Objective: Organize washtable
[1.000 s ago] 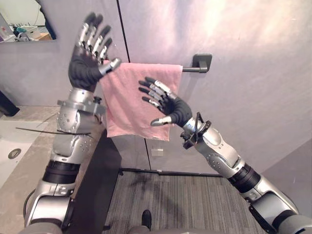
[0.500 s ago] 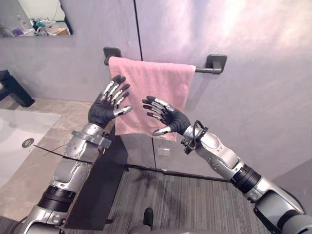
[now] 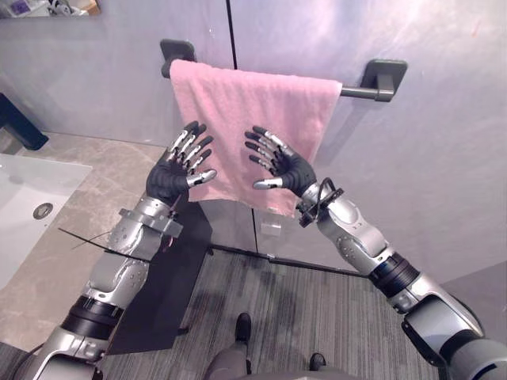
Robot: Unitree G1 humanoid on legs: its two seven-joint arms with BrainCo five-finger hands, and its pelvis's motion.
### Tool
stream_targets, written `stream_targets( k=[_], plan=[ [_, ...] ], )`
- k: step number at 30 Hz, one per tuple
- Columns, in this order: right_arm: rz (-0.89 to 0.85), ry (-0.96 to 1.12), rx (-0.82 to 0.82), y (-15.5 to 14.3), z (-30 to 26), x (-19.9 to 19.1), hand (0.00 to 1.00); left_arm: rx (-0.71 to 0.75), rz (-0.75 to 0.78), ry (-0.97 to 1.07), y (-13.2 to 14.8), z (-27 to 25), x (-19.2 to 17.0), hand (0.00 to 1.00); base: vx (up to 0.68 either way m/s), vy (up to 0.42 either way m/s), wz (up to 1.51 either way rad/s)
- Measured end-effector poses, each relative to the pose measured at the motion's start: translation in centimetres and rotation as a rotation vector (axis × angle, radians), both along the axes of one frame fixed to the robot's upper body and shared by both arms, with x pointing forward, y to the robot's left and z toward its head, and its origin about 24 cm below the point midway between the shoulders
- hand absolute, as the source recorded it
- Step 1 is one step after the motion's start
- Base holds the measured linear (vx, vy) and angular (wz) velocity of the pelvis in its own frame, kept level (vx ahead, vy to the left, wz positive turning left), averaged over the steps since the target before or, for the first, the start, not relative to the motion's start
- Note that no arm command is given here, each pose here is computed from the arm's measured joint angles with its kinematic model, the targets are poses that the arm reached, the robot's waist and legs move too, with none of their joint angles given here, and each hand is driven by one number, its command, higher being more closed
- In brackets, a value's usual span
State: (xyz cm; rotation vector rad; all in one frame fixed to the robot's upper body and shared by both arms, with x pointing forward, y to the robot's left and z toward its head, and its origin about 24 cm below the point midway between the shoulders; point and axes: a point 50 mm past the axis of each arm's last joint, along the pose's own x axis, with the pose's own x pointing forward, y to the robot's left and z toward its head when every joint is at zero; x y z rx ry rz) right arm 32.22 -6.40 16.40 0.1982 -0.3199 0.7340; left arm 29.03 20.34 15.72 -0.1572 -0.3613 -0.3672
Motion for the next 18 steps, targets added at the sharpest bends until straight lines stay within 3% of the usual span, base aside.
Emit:
stream_targets(
  k=[18],
  plan=[
    [-0.129,-0.107,0.135,-1.0,5.1,1.9,0.00,-0.049,0.132,-0.100,0.0,5.1,5.2,0.00,0.01,-0.034,-0.02]
  ],
)
